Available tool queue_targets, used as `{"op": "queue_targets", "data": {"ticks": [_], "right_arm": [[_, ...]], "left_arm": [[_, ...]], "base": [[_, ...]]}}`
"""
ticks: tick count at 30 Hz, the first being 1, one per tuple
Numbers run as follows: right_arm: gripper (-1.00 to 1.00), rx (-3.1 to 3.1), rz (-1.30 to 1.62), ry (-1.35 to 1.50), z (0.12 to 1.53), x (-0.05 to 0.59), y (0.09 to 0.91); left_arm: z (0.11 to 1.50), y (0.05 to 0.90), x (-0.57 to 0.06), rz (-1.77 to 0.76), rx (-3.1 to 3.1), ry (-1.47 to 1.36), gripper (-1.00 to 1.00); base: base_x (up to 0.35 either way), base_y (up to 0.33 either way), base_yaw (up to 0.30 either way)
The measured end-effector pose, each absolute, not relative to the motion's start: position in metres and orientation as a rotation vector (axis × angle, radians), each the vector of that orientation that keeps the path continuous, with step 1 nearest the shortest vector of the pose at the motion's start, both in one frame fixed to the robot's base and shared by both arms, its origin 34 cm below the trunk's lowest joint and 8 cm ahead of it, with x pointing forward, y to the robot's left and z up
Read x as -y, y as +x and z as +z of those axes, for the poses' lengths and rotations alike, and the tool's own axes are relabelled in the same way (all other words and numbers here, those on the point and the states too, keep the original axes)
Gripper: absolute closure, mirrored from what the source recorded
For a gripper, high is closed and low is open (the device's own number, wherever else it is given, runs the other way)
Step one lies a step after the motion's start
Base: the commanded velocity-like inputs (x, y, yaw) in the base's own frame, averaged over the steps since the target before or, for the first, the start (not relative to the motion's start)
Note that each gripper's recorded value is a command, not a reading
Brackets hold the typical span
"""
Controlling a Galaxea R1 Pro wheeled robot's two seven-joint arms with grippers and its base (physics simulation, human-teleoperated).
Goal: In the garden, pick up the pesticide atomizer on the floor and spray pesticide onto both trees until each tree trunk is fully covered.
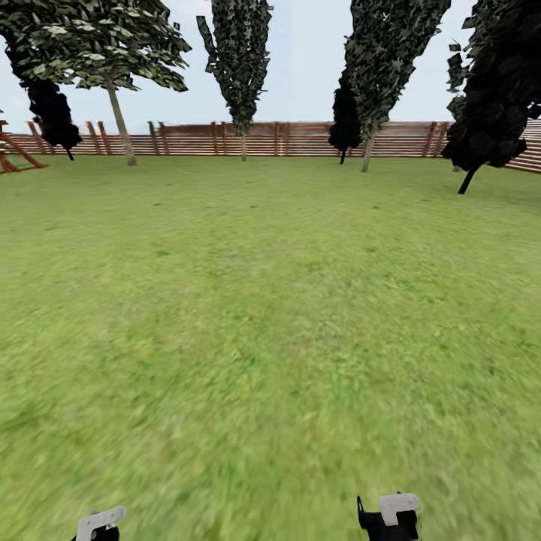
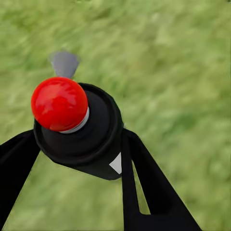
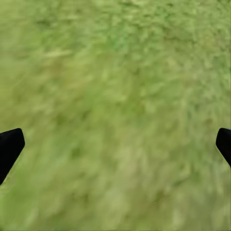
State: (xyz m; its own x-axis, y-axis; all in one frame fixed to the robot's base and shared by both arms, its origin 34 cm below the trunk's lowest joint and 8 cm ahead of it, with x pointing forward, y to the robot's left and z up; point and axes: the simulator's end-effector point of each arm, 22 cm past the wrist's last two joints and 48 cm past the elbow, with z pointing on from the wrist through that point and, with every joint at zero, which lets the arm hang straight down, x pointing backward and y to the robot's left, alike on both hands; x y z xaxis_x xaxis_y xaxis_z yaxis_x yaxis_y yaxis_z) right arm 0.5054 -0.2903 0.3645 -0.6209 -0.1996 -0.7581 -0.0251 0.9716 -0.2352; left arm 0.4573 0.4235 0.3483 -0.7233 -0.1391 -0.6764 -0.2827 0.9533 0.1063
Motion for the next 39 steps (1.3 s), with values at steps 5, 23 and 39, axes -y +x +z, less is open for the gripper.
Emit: {"op": "queue_targets", "data": {"ticks": [5,23,39], "right_arm": [[-1.0,-2.232,-0.253,-0.156,0.364,0.29,0.505],[-1.0,-2.231,-0.253,-0.157,0.364,0.29,0.505],[-1.0,-2.231,-0.252,-0.157,0.364,0.29,0.505]], "left_arm": [[0.349,0.457,-0.425,0.264,-2.384,-0.297,1.0],[0.342,0.448,-0.417,0.248,-2.402,-0.303,1.0],[0.342,0.448,-0.417,0.25,-2.402,-0.304,1.0]], "base": [[0.339,0.11,0.281],[0.307,0.108,0.281],[0.31,0.103,0.281]]}}
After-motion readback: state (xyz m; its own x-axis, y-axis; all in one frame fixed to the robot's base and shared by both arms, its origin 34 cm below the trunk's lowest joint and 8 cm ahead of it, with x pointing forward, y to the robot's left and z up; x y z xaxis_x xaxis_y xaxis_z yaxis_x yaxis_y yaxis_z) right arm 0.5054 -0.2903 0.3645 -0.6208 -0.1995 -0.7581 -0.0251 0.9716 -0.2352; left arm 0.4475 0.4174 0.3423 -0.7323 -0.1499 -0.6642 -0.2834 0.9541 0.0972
